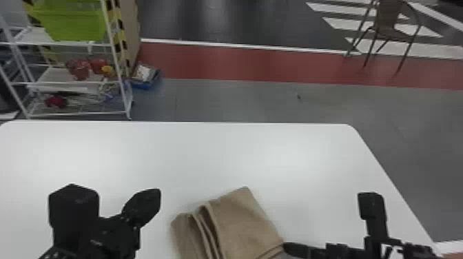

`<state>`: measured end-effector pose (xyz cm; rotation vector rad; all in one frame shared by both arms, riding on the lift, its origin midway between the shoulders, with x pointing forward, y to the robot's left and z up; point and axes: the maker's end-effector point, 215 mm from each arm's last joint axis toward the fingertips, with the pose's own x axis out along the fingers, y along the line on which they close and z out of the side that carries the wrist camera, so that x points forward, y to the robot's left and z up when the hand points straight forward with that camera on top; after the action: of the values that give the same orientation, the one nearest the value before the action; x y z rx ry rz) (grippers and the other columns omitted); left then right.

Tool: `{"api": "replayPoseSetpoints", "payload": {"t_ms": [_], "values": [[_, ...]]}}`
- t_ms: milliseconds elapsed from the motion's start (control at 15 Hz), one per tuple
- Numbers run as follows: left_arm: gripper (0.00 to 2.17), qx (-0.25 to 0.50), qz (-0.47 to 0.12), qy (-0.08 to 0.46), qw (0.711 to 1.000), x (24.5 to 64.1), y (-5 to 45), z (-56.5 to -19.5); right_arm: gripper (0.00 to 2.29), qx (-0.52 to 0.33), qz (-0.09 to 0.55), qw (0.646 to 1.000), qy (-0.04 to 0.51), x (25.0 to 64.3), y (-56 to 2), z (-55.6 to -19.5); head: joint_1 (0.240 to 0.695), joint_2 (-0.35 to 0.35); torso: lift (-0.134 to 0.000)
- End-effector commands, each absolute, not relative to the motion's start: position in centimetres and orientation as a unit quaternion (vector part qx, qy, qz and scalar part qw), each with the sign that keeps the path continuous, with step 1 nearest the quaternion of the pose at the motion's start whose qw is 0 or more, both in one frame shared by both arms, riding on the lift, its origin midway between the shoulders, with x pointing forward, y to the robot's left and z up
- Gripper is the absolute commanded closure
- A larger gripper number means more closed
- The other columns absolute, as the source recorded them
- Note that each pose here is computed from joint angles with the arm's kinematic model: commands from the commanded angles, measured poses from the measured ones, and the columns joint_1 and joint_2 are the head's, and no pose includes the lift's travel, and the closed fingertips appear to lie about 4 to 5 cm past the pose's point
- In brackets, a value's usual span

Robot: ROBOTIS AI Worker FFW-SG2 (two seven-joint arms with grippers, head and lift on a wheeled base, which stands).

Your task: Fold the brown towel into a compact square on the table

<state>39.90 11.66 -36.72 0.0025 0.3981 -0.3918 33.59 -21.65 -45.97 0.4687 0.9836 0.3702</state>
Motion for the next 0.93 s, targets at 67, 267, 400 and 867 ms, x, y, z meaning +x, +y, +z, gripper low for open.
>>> {"api": "replayPoseSetpoints", "payload": {"t_ms": [67, 267, 400, 867], "values": [[2.01, 0.001, -0.195, 0.195, 0.961, 40.0, 11.6, -36.6, 1.84, 0.218, 0.159, 0.847, 0.459, 37.3, -22.7, -45.5, 0.695, -0.158, -0.123], [2.01, -0.003, -0.208, 0.193, 0.959, 40.1, 10.7, -36.3, 1.84, 0.218, 0.147, 0.851, 0.455, 40.8, -23.6, -45.6, 0.695, -0.165, -0.123], [2.01, -0.002, -0.21, 0.192, 0.959, 39.9, 10.8, -36.1, 1.84, 0.22, 0.151, 0.85, 0.455, 42.2, -23.2, -45.2, 0.695, -0.178, -0.123], [2.01, -0.006, -0.211, 0.189, 0.959, 39.6, 10.8, -35.6, 1.84, 0.204, 0.17, 0.859, 0.437, 35.3, -22.3, -41.9, 0.695, -0.158, -0.123]]}}
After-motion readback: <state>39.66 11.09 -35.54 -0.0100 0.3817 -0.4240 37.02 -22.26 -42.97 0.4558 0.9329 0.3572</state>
